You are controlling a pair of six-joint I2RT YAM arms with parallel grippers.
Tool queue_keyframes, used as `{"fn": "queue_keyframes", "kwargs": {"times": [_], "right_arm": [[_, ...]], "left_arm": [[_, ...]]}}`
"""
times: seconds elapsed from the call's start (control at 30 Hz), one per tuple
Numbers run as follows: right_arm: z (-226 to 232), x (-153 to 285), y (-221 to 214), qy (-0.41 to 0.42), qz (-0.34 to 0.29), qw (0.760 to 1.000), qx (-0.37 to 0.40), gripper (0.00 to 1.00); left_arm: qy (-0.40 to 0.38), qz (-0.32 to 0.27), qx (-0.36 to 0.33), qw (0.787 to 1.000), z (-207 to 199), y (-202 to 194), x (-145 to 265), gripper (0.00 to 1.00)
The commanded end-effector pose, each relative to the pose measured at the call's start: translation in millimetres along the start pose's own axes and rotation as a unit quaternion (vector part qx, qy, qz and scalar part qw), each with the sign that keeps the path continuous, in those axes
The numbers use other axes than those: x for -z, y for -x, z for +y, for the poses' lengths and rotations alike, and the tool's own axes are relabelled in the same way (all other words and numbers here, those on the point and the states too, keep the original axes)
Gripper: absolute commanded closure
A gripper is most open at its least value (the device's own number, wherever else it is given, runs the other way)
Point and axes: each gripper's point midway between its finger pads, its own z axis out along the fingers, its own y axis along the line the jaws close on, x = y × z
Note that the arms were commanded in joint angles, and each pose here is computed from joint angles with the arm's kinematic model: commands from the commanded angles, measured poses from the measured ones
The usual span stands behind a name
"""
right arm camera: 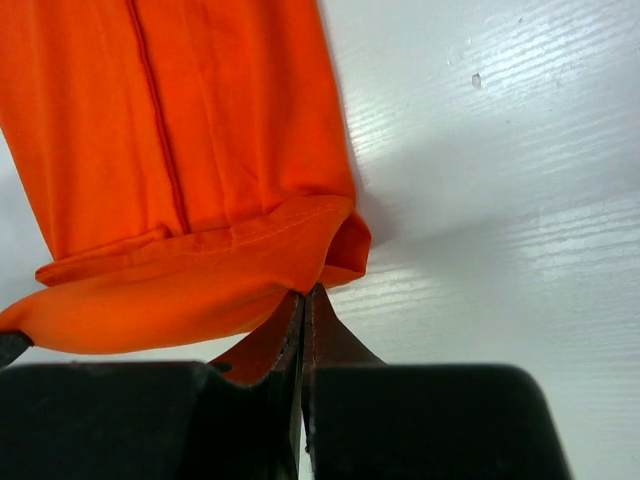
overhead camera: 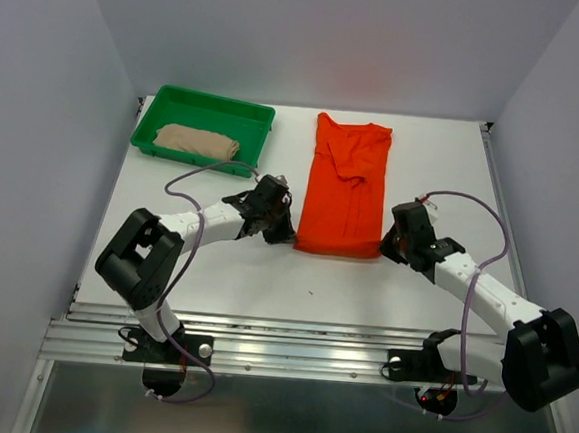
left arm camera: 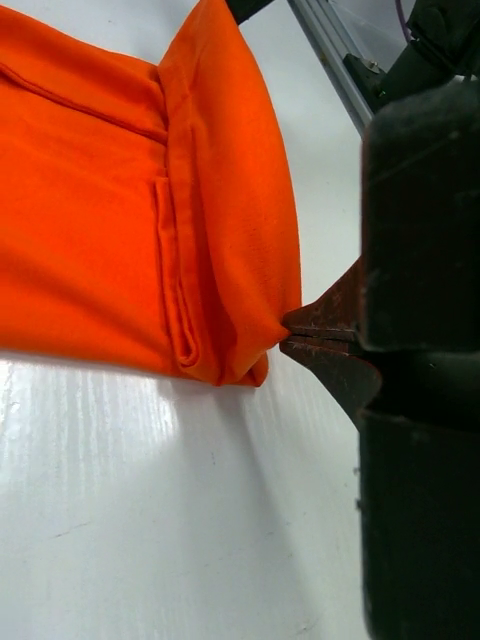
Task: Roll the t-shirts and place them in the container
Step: Roll the T-shirt to the center of the board.
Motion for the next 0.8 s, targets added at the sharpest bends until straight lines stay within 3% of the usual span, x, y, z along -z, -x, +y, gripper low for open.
{"fn": "queue_keyframes", "kwargs": {"times": [0.0, 0.77], "right_arm": [[8.9, 0.3, 28.4, -0.002, -0.038, 0.999, 0.004, 0.99], [13.1, -16.8, 61.0, -0.016, -0.057, 0.998, -0.003, 0.99]], "left_arm": [[-0.016, -0.021, -0.017, 1.0, -15.1, 21.5, 0.6, 1.0], [0.0, -0.052, -0.042, 0.998, -25.9, 59.1, -2.5, 1.0]]}}
